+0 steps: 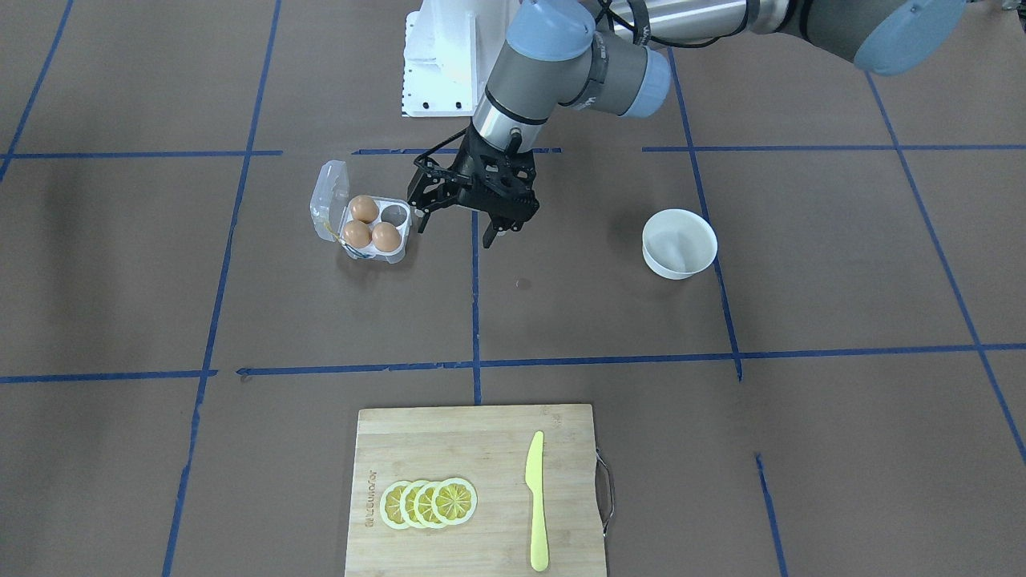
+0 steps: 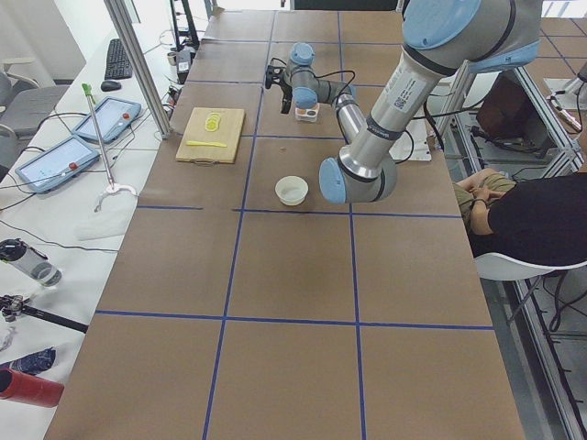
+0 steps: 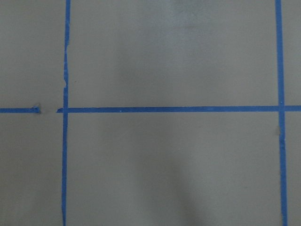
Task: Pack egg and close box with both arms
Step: 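Raise the left arm away while the right arm reaches toward the carton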
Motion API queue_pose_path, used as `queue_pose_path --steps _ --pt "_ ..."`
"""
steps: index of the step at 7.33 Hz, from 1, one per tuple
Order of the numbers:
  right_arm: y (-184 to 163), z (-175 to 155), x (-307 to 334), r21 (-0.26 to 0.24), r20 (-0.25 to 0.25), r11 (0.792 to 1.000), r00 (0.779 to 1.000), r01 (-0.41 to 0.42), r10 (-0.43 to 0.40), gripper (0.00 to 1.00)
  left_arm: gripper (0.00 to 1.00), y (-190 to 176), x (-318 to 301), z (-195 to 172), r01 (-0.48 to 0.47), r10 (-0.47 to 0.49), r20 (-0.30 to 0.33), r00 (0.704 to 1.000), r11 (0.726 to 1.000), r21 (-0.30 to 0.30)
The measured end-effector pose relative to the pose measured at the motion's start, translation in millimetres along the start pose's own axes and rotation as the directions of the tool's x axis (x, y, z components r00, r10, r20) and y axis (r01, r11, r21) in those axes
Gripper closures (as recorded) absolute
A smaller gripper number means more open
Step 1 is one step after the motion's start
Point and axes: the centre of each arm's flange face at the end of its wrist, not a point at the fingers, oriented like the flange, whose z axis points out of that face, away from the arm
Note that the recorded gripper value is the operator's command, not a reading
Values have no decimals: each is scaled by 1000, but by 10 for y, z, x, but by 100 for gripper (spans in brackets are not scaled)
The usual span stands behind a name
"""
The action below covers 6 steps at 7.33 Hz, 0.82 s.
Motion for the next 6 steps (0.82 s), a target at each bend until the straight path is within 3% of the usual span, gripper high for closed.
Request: queue_pose_path --steps 2,3,4,6 --pt "228 386 -537 82 -6 996 1000 -28 29 0 0 -290 -319 -444 -68 67 109 992 998 3" --pt "395 625 -758 128 22 990 998 -53 50 2 0 -483 -539 -776 -105 100 159 982 994 23" --pt "539 817 -949 132 51 989 997 -69 62 4 0 -710 -742 -1072 -131 119 205 972 990 48" --pt "866 1292 -1428 102 60 992 996 -74 69 4 0 -1115 -1081 -1523 -168 146 278 949 984 55"
